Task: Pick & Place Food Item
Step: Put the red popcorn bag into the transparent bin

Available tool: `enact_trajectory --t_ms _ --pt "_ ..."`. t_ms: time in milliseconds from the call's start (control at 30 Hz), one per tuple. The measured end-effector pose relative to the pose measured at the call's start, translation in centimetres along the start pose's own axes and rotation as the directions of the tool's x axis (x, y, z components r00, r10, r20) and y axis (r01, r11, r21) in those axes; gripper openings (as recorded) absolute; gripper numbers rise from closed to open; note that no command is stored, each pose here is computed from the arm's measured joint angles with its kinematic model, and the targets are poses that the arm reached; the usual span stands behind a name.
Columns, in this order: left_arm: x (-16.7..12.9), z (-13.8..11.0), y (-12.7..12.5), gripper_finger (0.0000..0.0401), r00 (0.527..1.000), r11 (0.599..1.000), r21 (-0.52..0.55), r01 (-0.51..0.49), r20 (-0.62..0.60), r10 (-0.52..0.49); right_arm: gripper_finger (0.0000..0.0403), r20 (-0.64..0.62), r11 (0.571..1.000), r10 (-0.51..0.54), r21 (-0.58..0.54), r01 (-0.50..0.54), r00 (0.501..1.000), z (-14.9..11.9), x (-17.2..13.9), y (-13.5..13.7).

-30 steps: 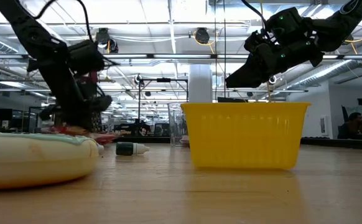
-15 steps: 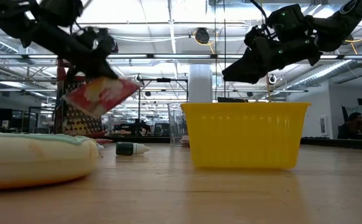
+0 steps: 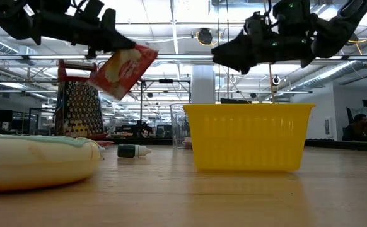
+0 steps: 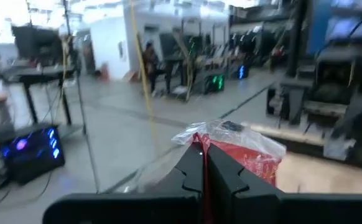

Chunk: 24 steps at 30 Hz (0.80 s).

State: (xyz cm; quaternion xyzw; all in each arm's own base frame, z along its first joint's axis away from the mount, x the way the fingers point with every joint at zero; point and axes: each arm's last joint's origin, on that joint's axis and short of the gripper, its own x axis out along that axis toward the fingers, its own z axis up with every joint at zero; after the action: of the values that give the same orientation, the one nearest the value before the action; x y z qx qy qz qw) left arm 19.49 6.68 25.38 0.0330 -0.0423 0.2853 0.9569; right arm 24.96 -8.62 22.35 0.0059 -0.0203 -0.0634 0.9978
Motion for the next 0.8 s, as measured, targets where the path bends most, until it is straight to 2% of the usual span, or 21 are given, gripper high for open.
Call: enact_trajectory --t_ms 167,300,433,633,800 --pt "1.0 -0.6 -0.4 0.0001 0.999 1.000 0.006 0.028 0.032 -0.029 0.0222 0.087 1.000 0.009 0.021 -0.010 0.996 -0.6 1.3 0.4" --pt "1.6 -1.0 -0.6 0.0000 0.998 1.000 0.001 0.030 0.058 -0.030 0.0222 0.078 0.995 0.029 0.091 -0.036 0.997 -0.2 3.1 0.0" --pt "2.0 -1.2 -0.9 0.0000 0.993 0.998 -0.004 0.069 0.092 -0.068 0.0222 0.067 0.991 0.088 0.100 -0.094 0.994 0.5 5.0 -0.2" --pt "2.2 -1.2 -1.6 0.0000 0.986 0.996 0.006 0.092 0.137 -0.092 0.0222 0.085 0.988 0.094 0.115 -0.104 0.992 1.3 7.4 -0.6" --pt "2.5 -0.7 -1.8 0.0000 0.985 0.996 0.005 0.095 0.146 -0.094 0.0222 0.096 0.975 0.175 0.120 -0.186 0.980 1.4 9.3 0.1"
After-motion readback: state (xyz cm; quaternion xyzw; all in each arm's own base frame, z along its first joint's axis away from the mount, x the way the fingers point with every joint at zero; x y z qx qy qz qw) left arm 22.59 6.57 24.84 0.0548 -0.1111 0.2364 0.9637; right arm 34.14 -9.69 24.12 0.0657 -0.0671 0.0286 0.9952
